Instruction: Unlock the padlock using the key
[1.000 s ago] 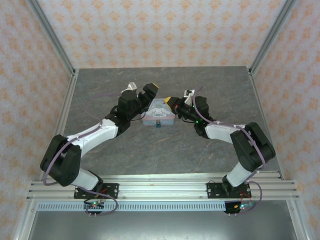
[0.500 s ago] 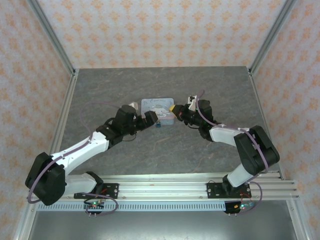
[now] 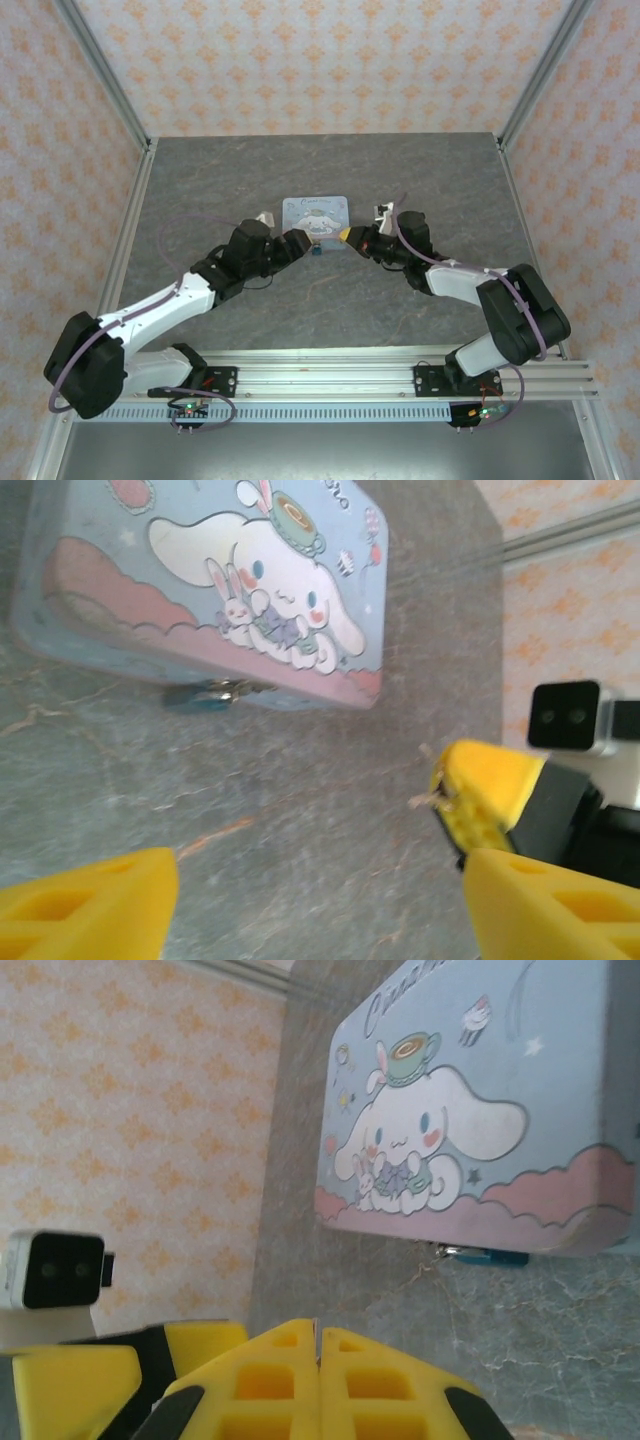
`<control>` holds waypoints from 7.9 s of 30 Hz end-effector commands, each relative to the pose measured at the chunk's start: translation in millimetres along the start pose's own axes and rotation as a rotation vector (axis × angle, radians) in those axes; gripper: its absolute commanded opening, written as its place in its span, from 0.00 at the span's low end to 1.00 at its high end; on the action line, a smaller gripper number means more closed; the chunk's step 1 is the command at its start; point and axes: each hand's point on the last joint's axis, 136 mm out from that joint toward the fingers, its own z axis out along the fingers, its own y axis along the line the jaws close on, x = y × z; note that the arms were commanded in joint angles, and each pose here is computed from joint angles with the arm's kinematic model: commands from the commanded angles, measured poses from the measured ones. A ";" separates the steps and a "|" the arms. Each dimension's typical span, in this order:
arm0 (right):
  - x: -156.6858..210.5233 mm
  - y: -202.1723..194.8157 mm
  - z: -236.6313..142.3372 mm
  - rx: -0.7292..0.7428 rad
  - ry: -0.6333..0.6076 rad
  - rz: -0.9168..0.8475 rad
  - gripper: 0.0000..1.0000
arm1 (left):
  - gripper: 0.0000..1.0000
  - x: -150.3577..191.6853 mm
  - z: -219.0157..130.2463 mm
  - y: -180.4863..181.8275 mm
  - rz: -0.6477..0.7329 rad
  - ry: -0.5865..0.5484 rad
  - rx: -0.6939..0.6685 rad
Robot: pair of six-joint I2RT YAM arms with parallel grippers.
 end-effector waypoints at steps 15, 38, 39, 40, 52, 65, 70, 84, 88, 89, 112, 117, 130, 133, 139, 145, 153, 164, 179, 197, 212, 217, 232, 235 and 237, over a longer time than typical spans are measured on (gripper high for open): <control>4.0 29.6 -14.6 -0.029 0.003 -0.172 0.00 | 0.65 -28.2 41.3 -11.4 0.017 -0.067 0.055; -33.7 2.1 -24.7 0.209 -0.172 -0.168 0.00 | 0.55 -1.1 51.2 22.7 0.166 0.032 -0.012; -37.3 0.2 -20.4 0.209 -0.177 -0.150 0.00 | 0.55 1.9 54.2 28.7 0.187 0.044 -0.027; -40.6 0.2 -16.5 0.203 -0.181 -0.138 0.00 | 0.55 3.7 56.8 31.7 0.205 0.053 -0.034; -71.8 -15.3 21.3 0.152 -0.243 0.039 0.00 | 0.53 20.9 86.1 54.2 0.455 0.101 -0.131; -81.6 -33.5 27.1 0.168 -0.276 0.092 0.00 | 0.48 10.3 107.5 65.0 0.637 0.006 -0.215; -79.5 -39.2 30.9 0.176 -0.262 0.100 0.00 | 0.48 5.0 114.4 64.4 0.659 -0.017 -0.229; -75.2 -50.6 31.8 0.209 -0.248 0.108 0.00 | 0.48 11.5 135.0 32.8 0.613 -0.022 -0.128; -73.4 -55.3 32.6 0.216 -0.244 0.111 0.00 | 0.48 9.3 134.7 27.7 0.580 -0.038 -0.110; -72.8 -55.6 33.3 0.215 -0.241 0.111 0.00 | 0.48 8.7 134.9 28.4 0.575 -0.042 -0.113; -68.2 -67.8 39.0 0.224 -0.222 0.130 0.00 | 0.48 0.5 140.2 -7.6 0.389 -0.109 0.015; -68.2 -69.8 40.0 0.224 -0.220 0.133 0.00 | 0.48 -4.1 142.2 -6.6 0.276 -0.131 0.047; -67.8 -70.1 39.6 0.222 -0.217 0.130 0.00 | 0.37 -2.9 146.7 17.4 0.070 -0.164 0.078; -66.3 -71.2 40.0 0.224 -0.213 0.130 0.00 | 0.35 -1.6 146.5 19.0 0.068 -0.166 0.072; -65.6 -74.1 40.0 0.226 -0.213 0.134 0.00 | 0.26 -2.8 145.7 22.9 0.056 -0.186 0.056; -65.9 -74.6 39.3 0.226 -0.214 0.135 0.00 | 0.15 -4.6 145.5 22.2 0.039 -0.201 0.052; -67.0 -73.4 39.1 0.220 -0.213 0.134 0.00 | 0.00 -5.8 145.1 22.8 0.016 -0.205 0.043; -76.5 -54.0 36.4 0.175 -0.215 0.117 0.00 | 0.00 2.2 140.1 6.5 -0.081 -0.093 0.080; -79.9 5.4 -10.8 0.074 -0.268 0.047 0.00 | 0.00 -12.0 114.4 -12.2 -0.126 0.057 0.097; -20.5 -26.2 -42.3 0.071 -0.227 0.048 0.00 | 0.00 -22.0 100.4 -52.7 -0.090 0.155 0.125; -101.3 -49.7 -40.5 0.245 -0.384 0.081 0.00 | 0.60 -0.4 115.4 -8.5 0.138 0.157 -0.015; -143.4 -75.4 -39.9 0.285 -0.462 0.168 0.00 | 0.66 6.2 132.8 3.5 0.194 0.164 -0.056; -179.9 -127.5 4.2 0.398 -0.475 0.278 0.00 | 0.67 -14.1 154.6 24.7 0.251 0.121 -0.126; -168.8 -114.2 20.1 0.371 -0.427 0.252 0.00 | 0.67 -19.4 151.9 29.9 0.259 0.112 -0.138; -160.0 -104.2 27.7 0.350 -0.400 0.237 0.00 | 0.67 -23.7 150.5 34.2 0.262 0.106 -0.146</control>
